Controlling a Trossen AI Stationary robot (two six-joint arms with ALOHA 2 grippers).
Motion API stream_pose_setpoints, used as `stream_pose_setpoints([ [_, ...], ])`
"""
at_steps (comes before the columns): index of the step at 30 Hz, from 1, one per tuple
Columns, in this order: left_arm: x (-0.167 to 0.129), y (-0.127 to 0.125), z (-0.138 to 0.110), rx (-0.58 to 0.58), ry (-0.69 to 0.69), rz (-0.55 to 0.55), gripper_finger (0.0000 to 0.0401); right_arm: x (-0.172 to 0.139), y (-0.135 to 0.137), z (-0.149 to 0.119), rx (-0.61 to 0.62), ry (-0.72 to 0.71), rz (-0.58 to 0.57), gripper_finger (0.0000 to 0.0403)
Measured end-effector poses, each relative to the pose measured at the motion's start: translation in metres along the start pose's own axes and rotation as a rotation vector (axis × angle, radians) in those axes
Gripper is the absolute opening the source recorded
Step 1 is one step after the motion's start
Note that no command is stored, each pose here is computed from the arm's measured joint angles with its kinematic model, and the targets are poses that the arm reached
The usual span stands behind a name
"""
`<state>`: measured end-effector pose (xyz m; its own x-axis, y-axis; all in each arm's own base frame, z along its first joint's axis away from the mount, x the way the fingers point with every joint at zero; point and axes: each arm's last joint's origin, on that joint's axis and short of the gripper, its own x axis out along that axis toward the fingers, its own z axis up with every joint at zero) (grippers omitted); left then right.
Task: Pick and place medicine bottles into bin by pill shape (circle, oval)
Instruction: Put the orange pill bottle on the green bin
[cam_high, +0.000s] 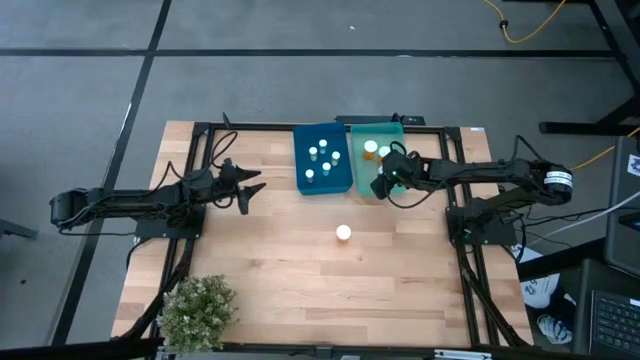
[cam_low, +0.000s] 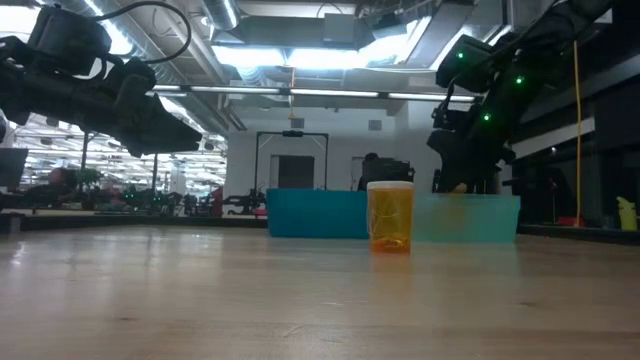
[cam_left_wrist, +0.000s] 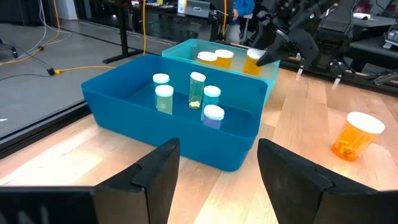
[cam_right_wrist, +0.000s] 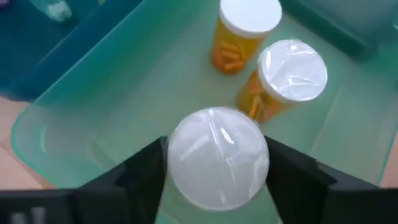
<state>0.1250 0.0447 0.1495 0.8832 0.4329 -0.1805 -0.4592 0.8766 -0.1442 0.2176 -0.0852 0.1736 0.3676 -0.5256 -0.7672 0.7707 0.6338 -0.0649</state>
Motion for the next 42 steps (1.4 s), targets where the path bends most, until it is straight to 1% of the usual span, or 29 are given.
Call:
stream_pose_setpoints([
  [3,0.0,0.0,0.0,0.0,0.0,0.0,0.0208,0.001,0.0,-0.001,0.001,0.007,-0.003,0.0292],
  [6,0.0,0.0,0.0,0.0,0.0,0.0,0.0208,0.001,0.0,0.0,0.022,0.003,-0.004,0.0323],
  [8,0.0,0.0,0.0,0.0,0.0,0.0,0.0208,-0.001,0.0,0.002,0.024,-0.004,-0.004,0.033],
  [11,0.0,0.0,0.0,0.0,0.0,0.0,0.0208,-0.009,0.003,0.014,0.043,-0.041,0.026,0.0334],
  [13,0.0,0.0,0.0,0.0,0.0,0.0,0.0208,-0.016,0.007,0.025,0.054,-0.064,0.08,0.0335],
  [16,0.0,0.0,0.0,0.0,0.0,0.0,0.0208,-0.031,0.021,0.04,0.044,-0.086,0.224,0.0336],
  [18,0.0,0.0,0.0,0.0,0.0,0.0,0.0208,-0.042,0.036,0.045,0.008,-0.092,0.342,0.0336],
  [21,0.0,0.0,0.0,0.0,0.0,0.0,0.0208,-0.061,0.062,0.041,-0.104,-0.13,0.477,0.0336],
  [22,0.0,0.0,0.0,0.0,0.0,0.0,0.0208,-0.068,0.072,0.037,-0.163,-0.154,0.516,0.0336],
  [24,0.0,0.0,0.0,0.0,0.0,0.0,0.0208,-0.081,0.089,0.025,-0.326,-0.201,0.561,0.0336],
  [25,0.0,0.0,0.0,0.0,0.0,0.0,0.0208,-0.088,0.096,0.018,-0.403,-0.222,0.563,0.0336],
  [26,0.0,0.0,0.0,0.0,0.0,0.0,0.0208,-0.092,0.102,0.011,-0.448,-0.236,0.549,0.0336],
  [29,0.0,0.0,0.0,0.0,0.0,0.0,0.0208,-0.101,0.113,-0.006,-0.488,-0.243,0.494,0.0337],
  [31,0.0,0.0,0.0,0.0,0.0,0.0,0.0208,-0.099,0.12,-0.015,-0.488,-0.199,0.496,0.0337],
  [34,0.0,0.0,0.0,0.0,0.003,0.0,0.0208,-0.088,0.129,-0.028,-0.489,-0.095,0.506,0.0337],
  [37,0.0,0.0,0.0,0.0,0.004,0.001,0.0208,-0.071,0.135,-0.041,-0.524,-0.002,0.458,0.0337],
  [42,0.0,0.0,0.0,0.0,0.004,0.001,0.0208,-0.043,0.147,-0.058,-0.572,0.081,0.417,0.0337],
])
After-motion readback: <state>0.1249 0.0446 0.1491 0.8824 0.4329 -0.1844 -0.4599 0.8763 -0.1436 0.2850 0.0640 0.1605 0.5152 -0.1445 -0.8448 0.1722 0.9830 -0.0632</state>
